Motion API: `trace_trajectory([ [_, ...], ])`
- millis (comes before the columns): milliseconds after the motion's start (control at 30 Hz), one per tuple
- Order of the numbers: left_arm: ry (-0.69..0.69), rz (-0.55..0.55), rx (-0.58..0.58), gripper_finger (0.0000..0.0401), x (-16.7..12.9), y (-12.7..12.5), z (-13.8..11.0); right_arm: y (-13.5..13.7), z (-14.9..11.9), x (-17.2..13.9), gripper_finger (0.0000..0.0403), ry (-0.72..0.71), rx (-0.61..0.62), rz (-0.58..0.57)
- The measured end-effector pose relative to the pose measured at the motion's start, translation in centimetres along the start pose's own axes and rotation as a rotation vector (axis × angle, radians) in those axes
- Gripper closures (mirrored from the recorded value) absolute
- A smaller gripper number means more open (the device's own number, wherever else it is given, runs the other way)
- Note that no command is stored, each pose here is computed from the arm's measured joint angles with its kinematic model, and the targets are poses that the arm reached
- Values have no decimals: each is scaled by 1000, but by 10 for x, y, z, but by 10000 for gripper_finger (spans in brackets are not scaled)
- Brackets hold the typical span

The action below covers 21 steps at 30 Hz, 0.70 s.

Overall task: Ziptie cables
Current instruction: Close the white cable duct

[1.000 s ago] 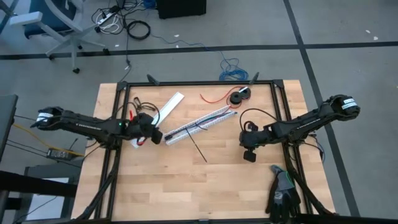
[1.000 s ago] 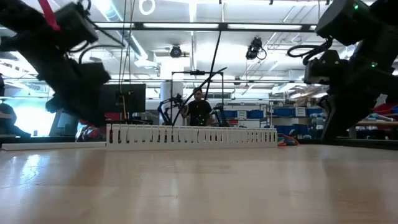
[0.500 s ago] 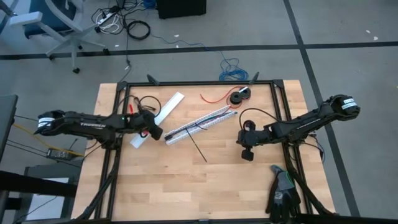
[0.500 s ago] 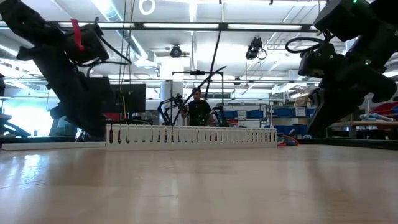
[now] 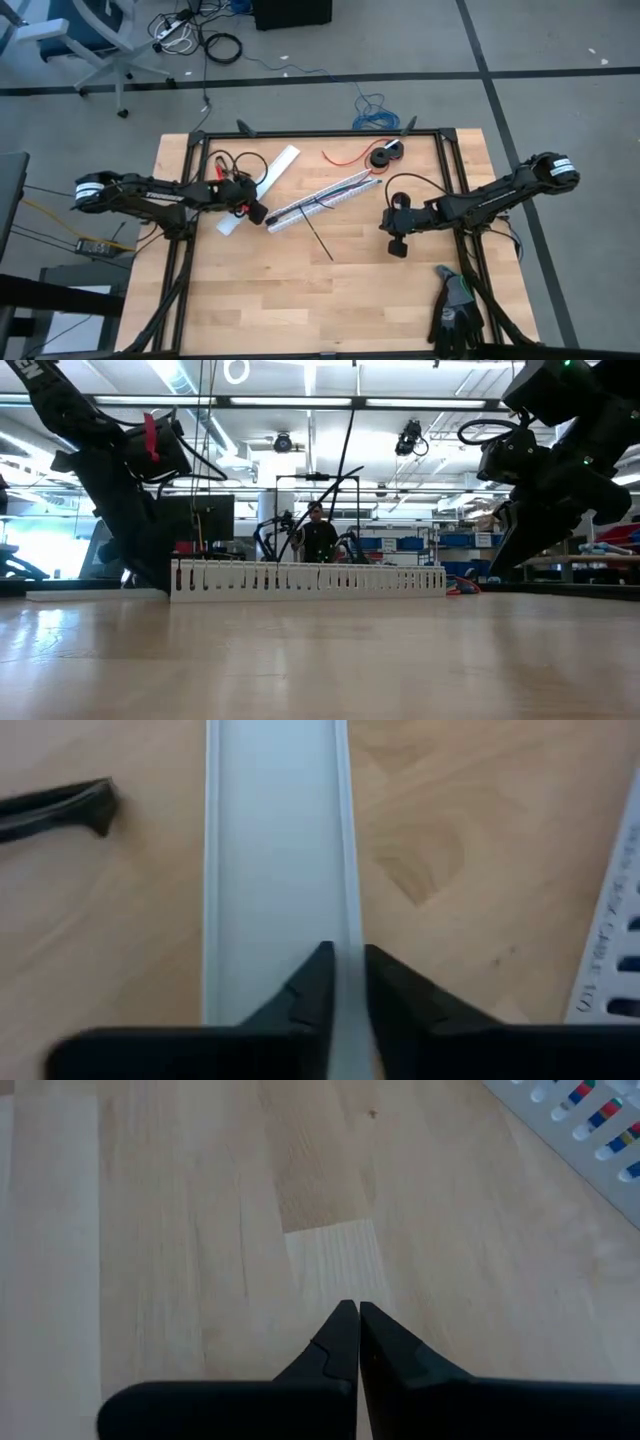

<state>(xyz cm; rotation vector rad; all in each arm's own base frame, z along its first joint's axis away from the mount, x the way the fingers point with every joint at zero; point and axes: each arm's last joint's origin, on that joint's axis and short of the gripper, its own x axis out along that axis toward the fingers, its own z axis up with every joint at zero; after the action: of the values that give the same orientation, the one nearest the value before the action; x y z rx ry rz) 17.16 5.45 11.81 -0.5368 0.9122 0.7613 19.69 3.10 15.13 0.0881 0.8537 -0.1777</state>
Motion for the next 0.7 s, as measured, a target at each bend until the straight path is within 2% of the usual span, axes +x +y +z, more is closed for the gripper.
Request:
trace_trajectory([
  [100, -20, -15, 30, 388, -2, -4, 7, -2, 1, 0, 402, -2, -5, -7],
  [700, -165, -74, 95, 400, -33, -36, 60, -10, 4, 2, 399, -13, -26, -31],
])
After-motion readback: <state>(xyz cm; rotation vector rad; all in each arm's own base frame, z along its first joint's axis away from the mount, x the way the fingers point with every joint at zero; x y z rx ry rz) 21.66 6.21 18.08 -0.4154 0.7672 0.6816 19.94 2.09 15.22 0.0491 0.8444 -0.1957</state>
